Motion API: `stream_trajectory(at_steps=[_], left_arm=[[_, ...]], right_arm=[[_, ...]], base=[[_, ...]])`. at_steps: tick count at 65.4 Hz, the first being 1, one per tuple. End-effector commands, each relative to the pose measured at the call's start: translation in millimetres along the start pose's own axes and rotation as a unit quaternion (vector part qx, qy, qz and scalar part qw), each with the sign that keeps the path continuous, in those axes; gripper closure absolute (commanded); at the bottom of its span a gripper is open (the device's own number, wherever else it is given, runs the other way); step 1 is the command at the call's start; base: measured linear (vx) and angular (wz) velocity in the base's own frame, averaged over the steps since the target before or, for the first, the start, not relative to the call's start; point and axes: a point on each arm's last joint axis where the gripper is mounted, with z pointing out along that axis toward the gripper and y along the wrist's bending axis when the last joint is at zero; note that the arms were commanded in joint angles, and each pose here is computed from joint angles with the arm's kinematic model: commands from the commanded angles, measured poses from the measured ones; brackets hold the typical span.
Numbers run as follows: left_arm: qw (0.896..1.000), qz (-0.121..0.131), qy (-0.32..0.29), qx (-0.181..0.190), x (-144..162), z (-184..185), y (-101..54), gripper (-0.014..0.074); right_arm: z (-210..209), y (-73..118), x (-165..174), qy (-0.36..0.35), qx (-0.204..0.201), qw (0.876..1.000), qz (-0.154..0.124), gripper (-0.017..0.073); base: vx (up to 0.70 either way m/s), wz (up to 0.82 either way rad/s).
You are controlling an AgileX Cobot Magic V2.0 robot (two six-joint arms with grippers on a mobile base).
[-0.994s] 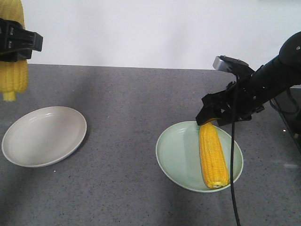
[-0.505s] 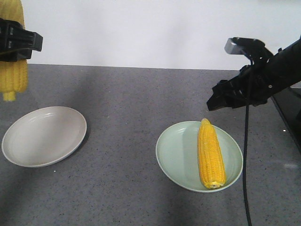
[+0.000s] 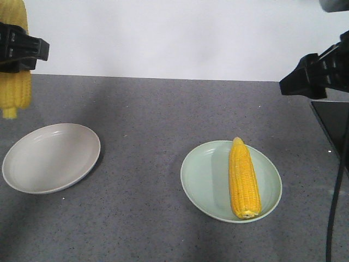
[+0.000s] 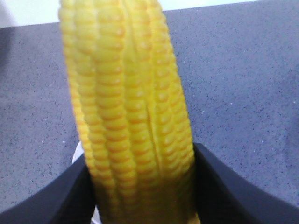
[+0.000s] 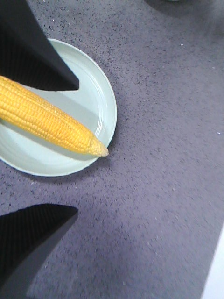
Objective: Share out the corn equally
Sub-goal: 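Open the right gripper and raise it away from the cob, then lower the left gripper's cob onto the cream plate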
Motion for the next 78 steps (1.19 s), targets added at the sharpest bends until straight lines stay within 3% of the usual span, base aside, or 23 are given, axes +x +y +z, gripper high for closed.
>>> stream_trajectory(at_steps=[1,15,43,55,67,78], left_arm=[[0.999,-0.005,-0.039,0.003,-5,-17,4.3,0.059],[1.0,0.003,0.005,-0.01,-1,-5,2.5,0.059],[0.991,0.057,0.118,-0.039,1,74,-12.9,0.0582],[0.983,0.057,0.164,-0.056,4,111,-0.6,0.0571],[0.975,0.064,0.211,-0.027,11,142,1.3,0.0568],[0.968,0.066,0.241,-0.029,17,166,1.6,0.0559]], right_arm=[[-27,4.4,-6,-0.056,0.018,0.998,-0.006,0.006],[-32,6.0,-5,-0.062,0.018,0.998,-0.006,0.006],[-32,5.9,-4,-0.058,0.018,0.998,-0.007,0.007],[-32,5.9,-4,-0.058,0.018,0.998,-0.007,0.007],[-32,5.9,-4,-0.058,0.018,0.998,-0.007,0.007],[-32,5.9,-4,-0.058,0.018,0.998,-0.007,0.007]], base=[[0.0,0.0],[0.0,0.0],[0.0,0.0],[0.0,0.0],[0.0,0.0],[0.0,0.0]])
